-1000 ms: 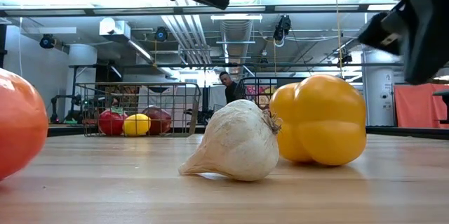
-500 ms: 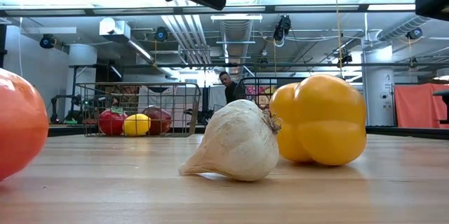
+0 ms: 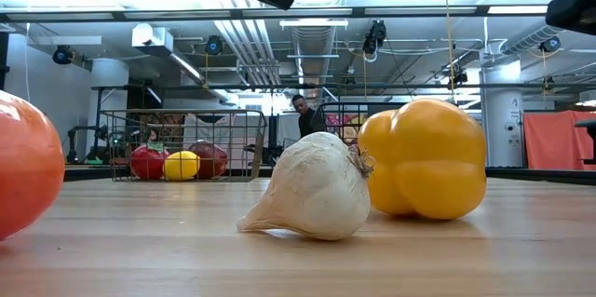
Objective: Sort produce into baskets
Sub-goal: Put the lemon into the gold wire basket
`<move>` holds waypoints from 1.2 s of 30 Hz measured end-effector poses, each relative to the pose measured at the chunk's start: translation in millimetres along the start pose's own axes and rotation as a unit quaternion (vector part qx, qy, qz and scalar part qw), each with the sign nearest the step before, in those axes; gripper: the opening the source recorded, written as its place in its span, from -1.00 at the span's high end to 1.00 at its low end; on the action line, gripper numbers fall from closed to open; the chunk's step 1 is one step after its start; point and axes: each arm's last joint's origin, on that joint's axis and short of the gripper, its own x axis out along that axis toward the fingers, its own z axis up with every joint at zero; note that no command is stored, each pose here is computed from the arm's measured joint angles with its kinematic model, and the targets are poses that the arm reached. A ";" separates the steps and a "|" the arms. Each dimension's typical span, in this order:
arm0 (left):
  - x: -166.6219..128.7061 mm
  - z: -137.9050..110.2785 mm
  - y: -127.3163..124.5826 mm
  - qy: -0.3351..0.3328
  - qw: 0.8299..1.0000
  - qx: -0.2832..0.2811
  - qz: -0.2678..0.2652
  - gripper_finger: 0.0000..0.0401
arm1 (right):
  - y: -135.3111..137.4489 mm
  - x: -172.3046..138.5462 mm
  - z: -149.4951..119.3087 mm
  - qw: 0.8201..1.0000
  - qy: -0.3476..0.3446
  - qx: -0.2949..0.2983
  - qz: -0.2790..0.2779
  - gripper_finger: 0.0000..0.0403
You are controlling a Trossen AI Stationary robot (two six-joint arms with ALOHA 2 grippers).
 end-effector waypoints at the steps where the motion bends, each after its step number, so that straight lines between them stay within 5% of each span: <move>1: -0.4 -0.3 0.4 0.002 1.000 -0.001 0.000 1.00 | -0.1 0.7 -0.1 1.000 -0.002 0.000 -0.001 -0.22; 12: -1.5 -1.6 1.8 0.009 1.000 -0.013 0.002 0.66 | -0.9 20.6 -6.0 1.000 -0.016 0.009 0.013 -0.59; 23: -1.5 -1.6 1.8 0.009 1.000 -0.014 0.003 0.34 | -2.8 38.4 -14.6 0.999 -0.004 0.003 0.035 -0.54; 36: -1.5 -1.5 1.8 0.009 1.000 -0.014 0.002 0.30 | -7.6 51.2 -18.7 0.998 -0.032 0.035 0.029 -0.49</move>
